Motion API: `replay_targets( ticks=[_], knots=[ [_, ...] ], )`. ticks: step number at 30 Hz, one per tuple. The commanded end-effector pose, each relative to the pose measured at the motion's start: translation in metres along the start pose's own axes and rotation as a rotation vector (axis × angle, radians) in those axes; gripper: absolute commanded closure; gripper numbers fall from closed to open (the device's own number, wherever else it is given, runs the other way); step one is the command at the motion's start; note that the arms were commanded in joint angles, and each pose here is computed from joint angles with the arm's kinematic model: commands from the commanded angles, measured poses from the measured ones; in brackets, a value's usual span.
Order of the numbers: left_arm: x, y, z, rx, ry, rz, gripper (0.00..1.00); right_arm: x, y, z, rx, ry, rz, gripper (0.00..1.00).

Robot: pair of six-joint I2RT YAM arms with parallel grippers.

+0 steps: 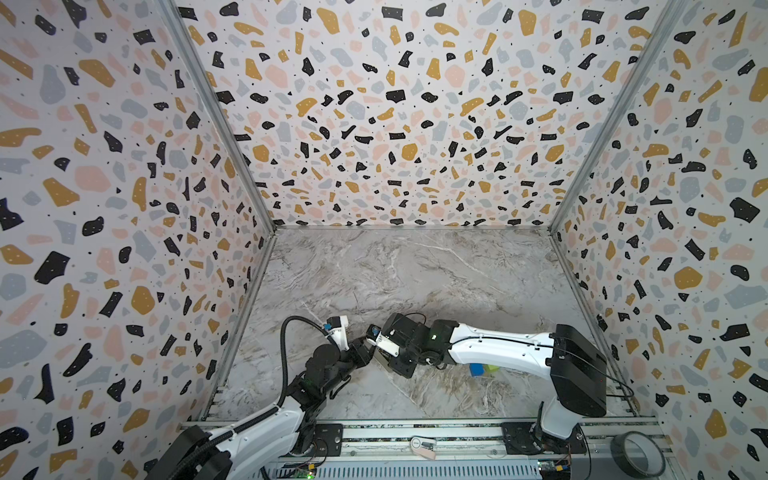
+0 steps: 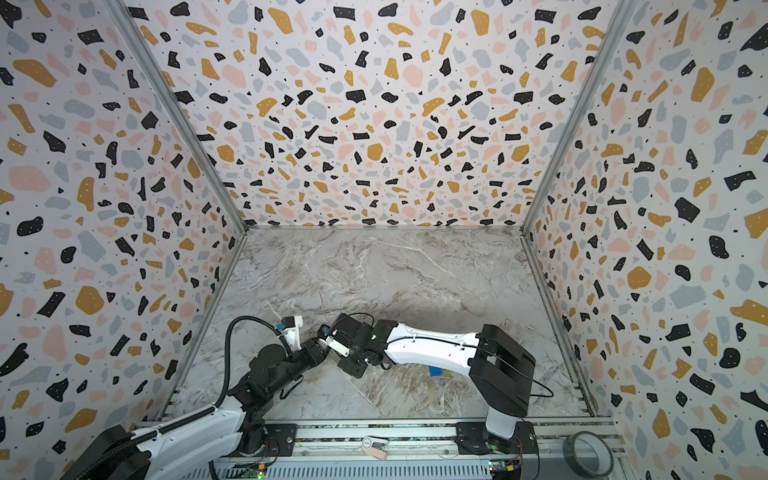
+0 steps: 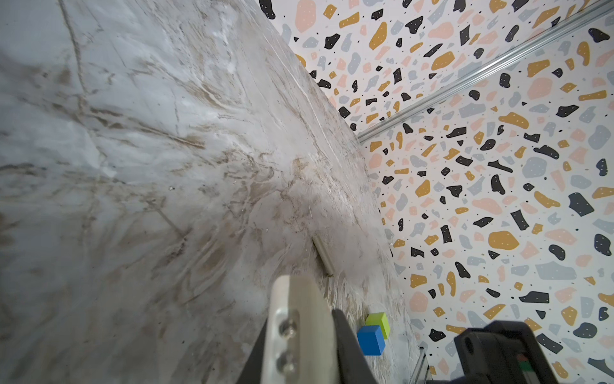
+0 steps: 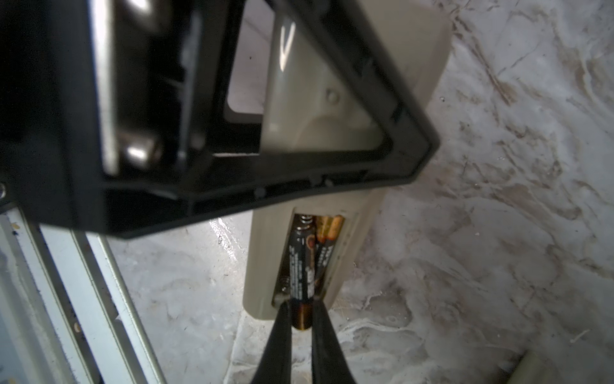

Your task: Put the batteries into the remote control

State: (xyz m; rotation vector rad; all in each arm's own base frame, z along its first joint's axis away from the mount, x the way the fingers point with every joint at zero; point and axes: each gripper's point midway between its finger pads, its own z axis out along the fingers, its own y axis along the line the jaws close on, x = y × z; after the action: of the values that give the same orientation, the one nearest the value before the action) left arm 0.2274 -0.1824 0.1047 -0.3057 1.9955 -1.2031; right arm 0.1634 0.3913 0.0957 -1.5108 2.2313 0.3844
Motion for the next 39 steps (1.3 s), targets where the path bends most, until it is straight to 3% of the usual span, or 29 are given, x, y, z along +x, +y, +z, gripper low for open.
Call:
replay_targets(
  ticks=[1,6,17,30,39],
  knots=[
    [0.001,-0.023,-0.003,0.116,-0.001,0.009,1.0,-0.018,0.0,-0.007,0.007,-0.045,0.008,0.99],
    [0.0,-0.026,-0.004,0.126,-0.014,-0.016,1.0,-0.019,-0.001,-0.007,0.01,-0.047,0.014,0.97],
    [-0.004,-0.029,-0.007,0.134,-0.031,-0.04,1.0,-0.02,0.002,-0.01,0.003,-0.055,0.011,0.79],
    [-0.001,-0.031,-0.007,0.142,-0.015,-0.039,1.0,-0.022,0.002,-0.013,0.002,-0.063,0.009,0.8],
    [-0.003,-0.034,-0.007,0.152,-0.021,-0.041,1.0,-0.023,0.003,-0.014,0.005,-0.065,0.01,0.75]
  ],
)
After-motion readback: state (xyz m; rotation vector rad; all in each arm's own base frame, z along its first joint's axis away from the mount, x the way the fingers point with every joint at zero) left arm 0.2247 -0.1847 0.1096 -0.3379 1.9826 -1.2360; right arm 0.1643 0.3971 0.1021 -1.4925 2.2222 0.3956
